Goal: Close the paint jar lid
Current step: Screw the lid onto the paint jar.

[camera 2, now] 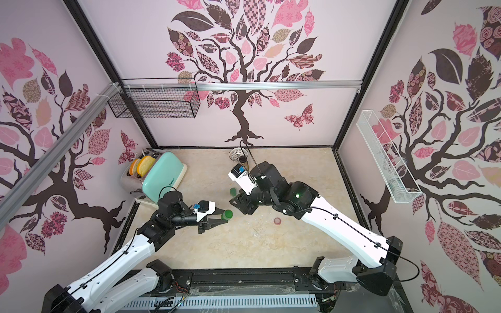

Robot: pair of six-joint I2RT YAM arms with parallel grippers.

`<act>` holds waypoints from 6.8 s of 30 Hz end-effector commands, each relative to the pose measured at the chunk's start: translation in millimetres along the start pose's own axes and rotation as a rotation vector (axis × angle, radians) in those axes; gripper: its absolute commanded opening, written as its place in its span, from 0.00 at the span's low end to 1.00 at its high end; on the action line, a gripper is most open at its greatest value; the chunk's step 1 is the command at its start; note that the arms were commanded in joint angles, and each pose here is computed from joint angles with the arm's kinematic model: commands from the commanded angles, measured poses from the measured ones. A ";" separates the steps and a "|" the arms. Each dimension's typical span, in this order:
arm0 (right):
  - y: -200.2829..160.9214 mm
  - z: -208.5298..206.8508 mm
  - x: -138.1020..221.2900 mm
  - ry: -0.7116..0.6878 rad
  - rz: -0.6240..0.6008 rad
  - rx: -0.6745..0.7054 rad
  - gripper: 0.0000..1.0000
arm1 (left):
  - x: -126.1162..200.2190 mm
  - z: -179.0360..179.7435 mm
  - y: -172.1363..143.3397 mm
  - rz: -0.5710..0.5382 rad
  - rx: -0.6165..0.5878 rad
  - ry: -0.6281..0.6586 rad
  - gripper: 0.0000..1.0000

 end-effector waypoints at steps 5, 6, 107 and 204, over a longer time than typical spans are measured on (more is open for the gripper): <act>-4.7 3.9 -12.2 0.098 0.034 0.132 0.63 | 0.6 -0.6 11.4 -0.028 -0.037 -0.020 0.18; -4.5 4.2 -14.1 0.106 0.036 0.127 0.63 | 0.6 -0.5 11.8 -0.029 -0.040 -0.019 0.18; -16.1 27.1 -52.8 0.038 0.186 -0.128 0.17 | 2.0 0.1 12.9 -0.010 -0.057 0.012 0.18; -16.5 36.0 -45.0 0.196 0.033 0.343 0.17 | 1.6 -2.5 13.4 -0.019 -0.069 -0.017 0.18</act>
Point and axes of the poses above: each gripper's point midway between its finger pads, its own x axis back along the fingers, its own z axis along the line the jaws close on, y = z × x, the point moved 9 cm from there along x, back along the fingers, and after that the axes turned 4 degrees about x, right-handed, at the moved point
